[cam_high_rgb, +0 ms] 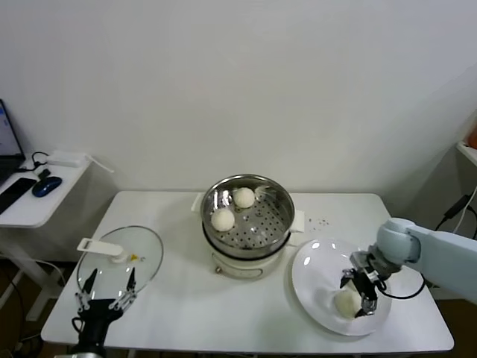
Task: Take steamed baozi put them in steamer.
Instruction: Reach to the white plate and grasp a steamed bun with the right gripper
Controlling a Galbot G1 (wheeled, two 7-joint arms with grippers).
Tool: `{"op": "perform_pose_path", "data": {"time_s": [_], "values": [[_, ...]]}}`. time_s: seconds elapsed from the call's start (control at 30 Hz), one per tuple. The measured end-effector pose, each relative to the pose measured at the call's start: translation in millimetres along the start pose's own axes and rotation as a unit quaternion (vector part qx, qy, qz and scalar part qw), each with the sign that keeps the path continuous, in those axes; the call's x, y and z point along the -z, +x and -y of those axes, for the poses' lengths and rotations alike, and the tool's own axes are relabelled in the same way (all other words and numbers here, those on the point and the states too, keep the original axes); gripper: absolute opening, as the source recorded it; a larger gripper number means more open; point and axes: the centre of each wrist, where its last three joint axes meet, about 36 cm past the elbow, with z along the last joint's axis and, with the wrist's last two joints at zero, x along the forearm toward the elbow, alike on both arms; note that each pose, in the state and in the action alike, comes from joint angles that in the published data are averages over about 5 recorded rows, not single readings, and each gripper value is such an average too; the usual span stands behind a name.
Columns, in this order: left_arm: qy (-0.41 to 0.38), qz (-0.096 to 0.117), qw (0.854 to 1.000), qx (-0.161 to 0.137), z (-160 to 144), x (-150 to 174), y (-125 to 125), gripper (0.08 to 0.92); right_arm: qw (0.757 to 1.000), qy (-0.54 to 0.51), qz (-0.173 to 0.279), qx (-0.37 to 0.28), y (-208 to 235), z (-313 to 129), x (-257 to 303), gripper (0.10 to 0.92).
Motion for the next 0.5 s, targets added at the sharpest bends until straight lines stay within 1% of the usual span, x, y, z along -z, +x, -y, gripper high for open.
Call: {"op": "perform_pose_path", "data": {"time_s": [0.33,0.43,0.5], "values": [[0.000,-0.001,1.000,-0.001,1.3,-2.7,-3.2,0.823,1.000,0.004,-0.003,0.000,-4.5,3.6,2.6,0.823],[-0.001,-0.001,1.000,-0.001,1.1,-2.7,-3.5,0.823,1.000,0.006,-0.003,0.000,-5.8,5.0,4.4,0.802],[-0.001,0.000,1.000,0.000,1.0,-2.6,-3.6,0.823,1.000,0.007,-0.003,0.000,-6.2,5.7,5.6,0.772]]}}
